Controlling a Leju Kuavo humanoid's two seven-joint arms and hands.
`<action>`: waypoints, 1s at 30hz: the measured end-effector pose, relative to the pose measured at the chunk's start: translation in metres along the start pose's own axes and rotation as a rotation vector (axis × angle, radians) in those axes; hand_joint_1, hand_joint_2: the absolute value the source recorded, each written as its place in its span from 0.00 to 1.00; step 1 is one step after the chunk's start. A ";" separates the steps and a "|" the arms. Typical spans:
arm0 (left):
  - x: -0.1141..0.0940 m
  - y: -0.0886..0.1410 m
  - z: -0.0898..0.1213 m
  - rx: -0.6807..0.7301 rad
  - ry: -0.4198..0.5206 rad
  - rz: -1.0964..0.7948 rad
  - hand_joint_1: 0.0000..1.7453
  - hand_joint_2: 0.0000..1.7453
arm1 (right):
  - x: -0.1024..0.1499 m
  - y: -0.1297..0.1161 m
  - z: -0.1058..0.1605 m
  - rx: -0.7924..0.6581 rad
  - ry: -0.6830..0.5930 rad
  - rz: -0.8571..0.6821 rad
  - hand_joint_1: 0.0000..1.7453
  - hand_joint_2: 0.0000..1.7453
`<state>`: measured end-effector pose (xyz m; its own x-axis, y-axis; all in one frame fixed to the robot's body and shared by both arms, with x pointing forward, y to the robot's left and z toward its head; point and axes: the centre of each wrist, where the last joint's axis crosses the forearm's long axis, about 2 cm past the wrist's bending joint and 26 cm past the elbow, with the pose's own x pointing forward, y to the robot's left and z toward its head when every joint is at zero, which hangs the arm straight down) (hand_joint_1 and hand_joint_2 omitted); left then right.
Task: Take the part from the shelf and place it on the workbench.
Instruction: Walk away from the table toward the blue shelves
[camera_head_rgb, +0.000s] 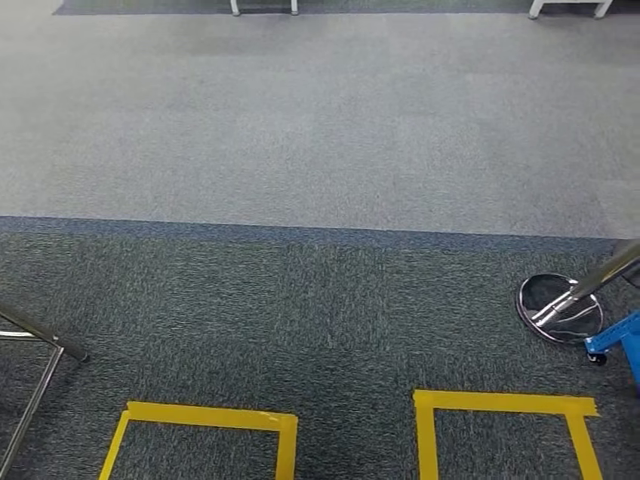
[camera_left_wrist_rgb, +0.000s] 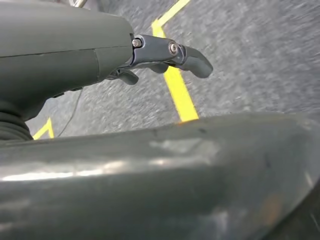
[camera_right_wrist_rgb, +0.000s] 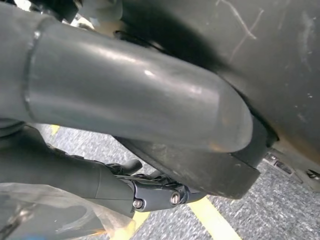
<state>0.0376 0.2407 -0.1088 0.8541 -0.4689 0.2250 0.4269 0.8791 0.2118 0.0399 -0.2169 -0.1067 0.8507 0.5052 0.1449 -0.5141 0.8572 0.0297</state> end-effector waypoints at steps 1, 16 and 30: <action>0.000 0.000 0.000 -0.001 0.000 -0.001 0.00 0.00 | 0.001 0.000 0.000 0.000 -0.001 0.000 0.00 0.00; -0.003 -0.002 0.001 -0.002 0.005 -0.009 0.00 0.00 | 0.007 -0.001 0.000 0.003 -0.010 0.001 0.00 0.00; 0.000 0.000 0.000 0.001 -0.002 -0.012 0.00 0.00 | 0.001 0.000 0.000 0.007 0.005 -0.002 0.00 0.00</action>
<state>0.0376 0.2404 -0.1088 0.8482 -0.4796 0.2248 0.4369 0.8734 0.2150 0.0405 -0.2167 -0.1066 0.8522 0.5042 0.1398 -0.5133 0.8574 0.0369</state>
